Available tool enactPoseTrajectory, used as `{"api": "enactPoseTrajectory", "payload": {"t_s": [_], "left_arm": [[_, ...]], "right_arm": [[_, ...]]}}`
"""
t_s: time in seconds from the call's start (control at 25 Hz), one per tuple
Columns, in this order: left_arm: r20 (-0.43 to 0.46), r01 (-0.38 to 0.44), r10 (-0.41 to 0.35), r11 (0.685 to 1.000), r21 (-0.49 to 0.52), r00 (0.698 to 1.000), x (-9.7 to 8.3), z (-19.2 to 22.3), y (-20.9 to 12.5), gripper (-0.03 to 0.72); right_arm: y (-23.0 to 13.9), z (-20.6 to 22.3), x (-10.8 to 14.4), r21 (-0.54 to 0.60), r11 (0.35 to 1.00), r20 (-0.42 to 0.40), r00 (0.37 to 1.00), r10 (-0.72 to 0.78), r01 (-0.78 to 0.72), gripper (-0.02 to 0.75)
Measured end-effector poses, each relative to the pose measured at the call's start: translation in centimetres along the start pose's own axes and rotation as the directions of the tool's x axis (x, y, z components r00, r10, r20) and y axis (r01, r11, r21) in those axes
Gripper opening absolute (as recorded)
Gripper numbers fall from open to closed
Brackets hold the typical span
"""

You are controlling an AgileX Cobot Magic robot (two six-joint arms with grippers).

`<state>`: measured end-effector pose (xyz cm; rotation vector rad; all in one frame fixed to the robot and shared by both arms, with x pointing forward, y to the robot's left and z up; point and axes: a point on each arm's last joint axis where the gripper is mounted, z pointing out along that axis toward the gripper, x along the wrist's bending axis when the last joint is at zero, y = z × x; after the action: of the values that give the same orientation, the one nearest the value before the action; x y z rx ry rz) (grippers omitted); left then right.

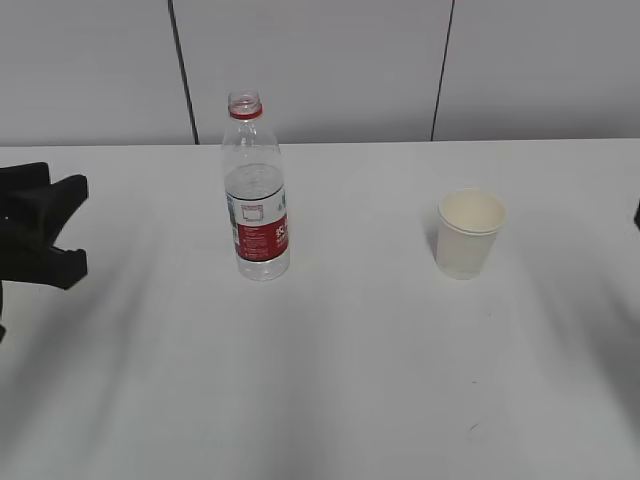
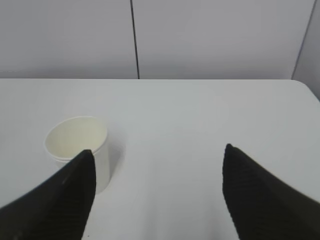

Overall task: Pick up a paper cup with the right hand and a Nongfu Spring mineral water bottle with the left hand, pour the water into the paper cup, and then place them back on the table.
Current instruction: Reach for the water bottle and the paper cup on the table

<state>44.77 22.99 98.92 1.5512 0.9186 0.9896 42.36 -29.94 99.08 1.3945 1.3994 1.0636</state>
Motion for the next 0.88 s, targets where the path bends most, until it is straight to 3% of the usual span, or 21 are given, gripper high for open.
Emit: {"api": "enactPoseTrajectory", "payload": {"t_s": [0.24, 0.48, 0.88], "left_arm": [[0.016, -0.007, 0.007, 1.0, -0.025, 1.0, -0.3, 0.6, -0.4, 0.239], [0.016, -0.006, 0.007, 1.0, -0.028, 1.0, -0.3, 0.6, -0.4, 0.239], [0.014, -0.005, 0.005, 1.0, -0.028, 1.0, -0.3, 0.6, -0.4, 0.239]], "right_arm": [[-1.7, 2.6, 1.8, -0.002, 1.0, -0.193, 0.981, -0.023, 0.024, 0.582], [-3.9, 5.1, 2.8, -0.04, 0.997, -0.295, 0.954, 0.047, -0.061, 0.582], [-8.5, 7.2, 3.0, 0.124, 0.983, -0.299, 0.939, 0.169, -0.137, 0.582]]}}
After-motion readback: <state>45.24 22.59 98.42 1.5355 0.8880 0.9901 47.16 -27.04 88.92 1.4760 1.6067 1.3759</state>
